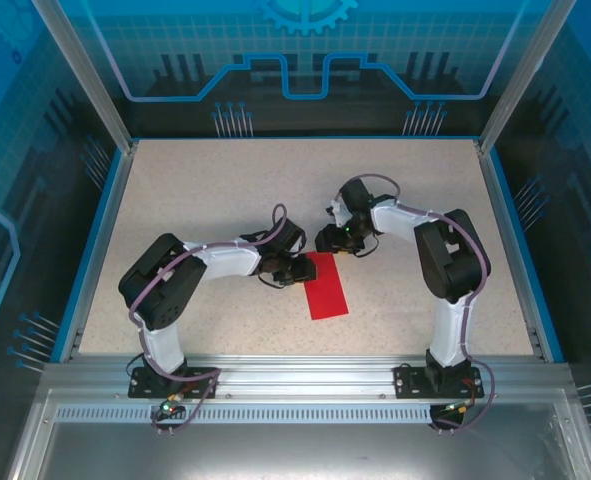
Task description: Fold a paper plane with a square sheet of paper (fold left side to right side)
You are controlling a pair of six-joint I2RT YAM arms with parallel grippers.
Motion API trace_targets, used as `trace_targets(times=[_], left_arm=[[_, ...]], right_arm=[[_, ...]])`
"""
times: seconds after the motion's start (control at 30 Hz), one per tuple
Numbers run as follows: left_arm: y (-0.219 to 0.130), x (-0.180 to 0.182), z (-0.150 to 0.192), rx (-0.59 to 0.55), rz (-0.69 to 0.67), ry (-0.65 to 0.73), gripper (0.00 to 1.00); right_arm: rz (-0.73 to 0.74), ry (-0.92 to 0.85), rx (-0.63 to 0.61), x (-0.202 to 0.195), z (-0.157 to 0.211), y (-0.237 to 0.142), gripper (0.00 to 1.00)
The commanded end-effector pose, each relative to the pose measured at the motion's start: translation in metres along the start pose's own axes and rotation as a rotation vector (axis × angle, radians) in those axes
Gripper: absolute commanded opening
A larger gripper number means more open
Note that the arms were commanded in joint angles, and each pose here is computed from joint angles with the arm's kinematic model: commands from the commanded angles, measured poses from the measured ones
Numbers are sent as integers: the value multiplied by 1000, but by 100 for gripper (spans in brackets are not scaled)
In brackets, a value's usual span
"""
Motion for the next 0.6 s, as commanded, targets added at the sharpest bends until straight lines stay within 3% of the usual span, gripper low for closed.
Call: trace_targets(times=[0.0,0.57], left_arm=[[2,8,9,20,-36,-19,31],[3,8,7,19,-35,-20,31]], right_arm=[[-29,-11,60,9,15,9,54],[-119,7,47,18,41,-18,49]])
Point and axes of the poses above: each hand's point on the last joint's axis, 136 mm out from that joint toward the fingers, its own y axis out along the fingers, its own x axis along the line the jaws close on, z = x × y, the point moved 7 cm from there along -y, back along the fingers, and after that the axes turned 5 degrees about y, right-handed, at the moved point
